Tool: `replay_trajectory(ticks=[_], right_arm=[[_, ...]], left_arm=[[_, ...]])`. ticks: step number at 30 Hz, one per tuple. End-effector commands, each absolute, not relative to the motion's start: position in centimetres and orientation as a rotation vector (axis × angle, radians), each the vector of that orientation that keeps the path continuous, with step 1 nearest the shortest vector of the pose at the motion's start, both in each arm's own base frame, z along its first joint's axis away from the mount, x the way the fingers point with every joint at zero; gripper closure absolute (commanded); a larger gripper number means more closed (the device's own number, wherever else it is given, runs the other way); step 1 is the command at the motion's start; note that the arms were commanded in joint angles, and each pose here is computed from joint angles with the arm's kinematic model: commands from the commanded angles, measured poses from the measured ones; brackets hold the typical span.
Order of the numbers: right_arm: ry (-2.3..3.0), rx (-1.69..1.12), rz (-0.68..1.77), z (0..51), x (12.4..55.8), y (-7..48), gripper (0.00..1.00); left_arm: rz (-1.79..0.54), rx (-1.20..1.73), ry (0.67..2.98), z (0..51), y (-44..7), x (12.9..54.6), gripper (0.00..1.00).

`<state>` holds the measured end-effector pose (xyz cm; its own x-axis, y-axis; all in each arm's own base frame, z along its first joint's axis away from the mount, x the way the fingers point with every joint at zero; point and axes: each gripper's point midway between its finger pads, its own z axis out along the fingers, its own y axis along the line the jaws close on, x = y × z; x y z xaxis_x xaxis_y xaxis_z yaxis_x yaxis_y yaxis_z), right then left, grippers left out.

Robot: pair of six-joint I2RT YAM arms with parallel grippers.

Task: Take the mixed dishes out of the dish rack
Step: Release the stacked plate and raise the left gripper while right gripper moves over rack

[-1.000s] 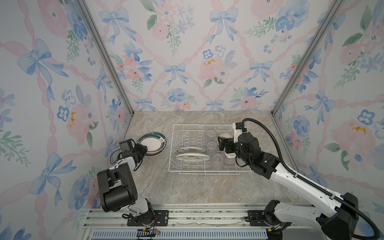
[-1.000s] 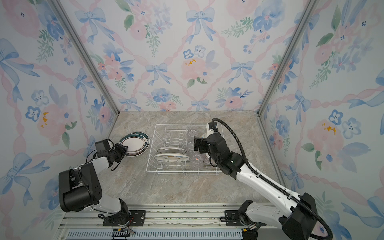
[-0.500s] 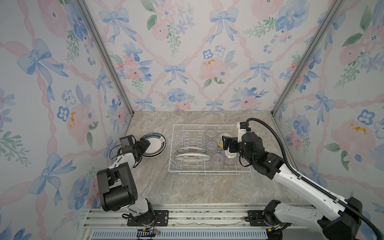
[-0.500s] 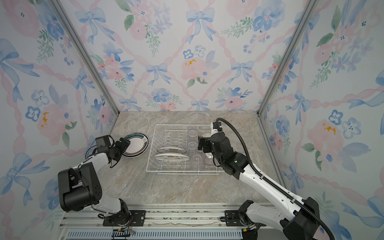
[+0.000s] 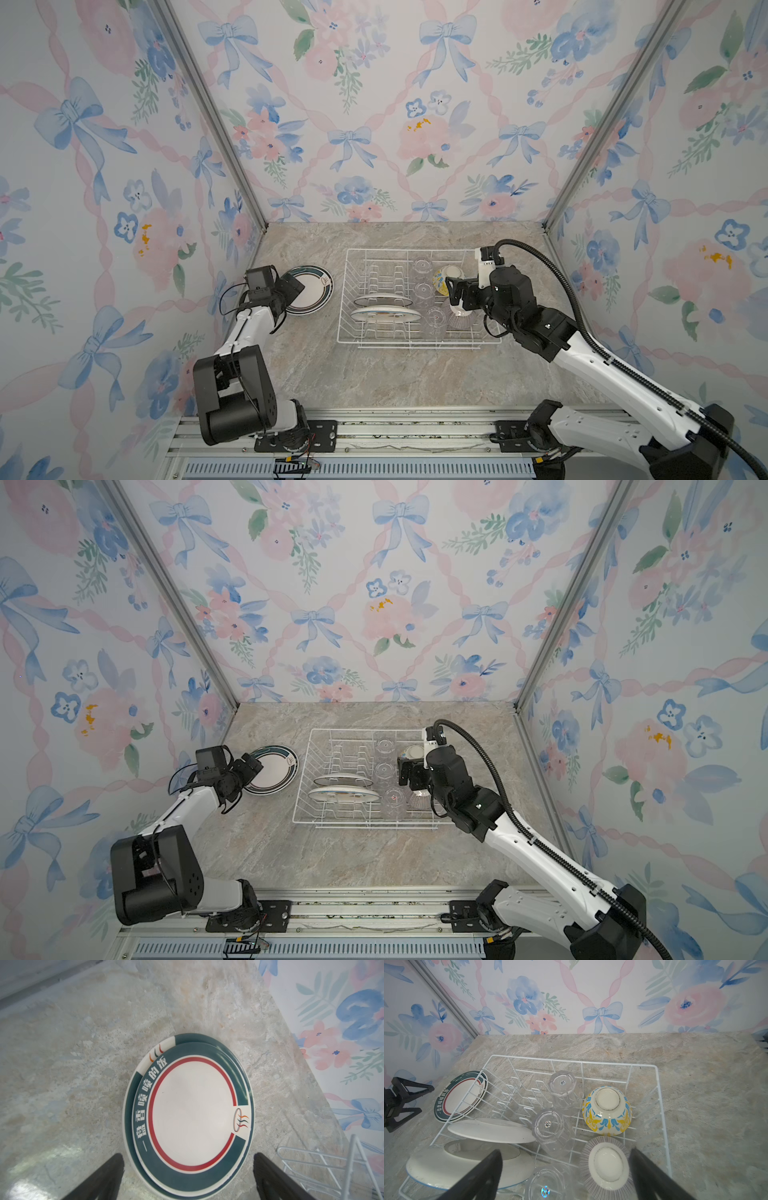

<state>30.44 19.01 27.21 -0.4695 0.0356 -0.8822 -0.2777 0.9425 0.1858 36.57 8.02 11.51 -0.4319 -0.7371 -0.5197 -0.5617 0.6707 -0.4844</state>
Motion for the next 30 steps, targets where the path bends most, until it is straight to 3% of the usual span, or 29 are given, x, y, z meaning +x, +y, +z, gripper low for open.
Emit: replay_trajectory(ticks=[1, 12, 25, 30], right_arm=[[2.074, -0.305, 0.334, 26.0, 29.7, 19.2, 0.03], [2.184, -0.623, 0.519, 22.6, 27.9, 26.0, 0.03], [2.199, -1.054, 0.386, 19.8, 24.8, 31.8, 0.0], [2.193, -1.088, 0.351, 19.6, 25.7, 33.3, 0.08]], left_arm=[[-0.271, -0.918, 2.087, 14.7, 7.4, 35.3, 0.02], [-0.471, -0.757, 2.0, 17.8, 2.5, 31.2, 0.02], [-0.591, -0.555, 1.975, 20.9, -2.0, 29.8, 0.02], [-0.61, -0.511, 1.979, 21.0, -2.7, 29.5, 0.02]])
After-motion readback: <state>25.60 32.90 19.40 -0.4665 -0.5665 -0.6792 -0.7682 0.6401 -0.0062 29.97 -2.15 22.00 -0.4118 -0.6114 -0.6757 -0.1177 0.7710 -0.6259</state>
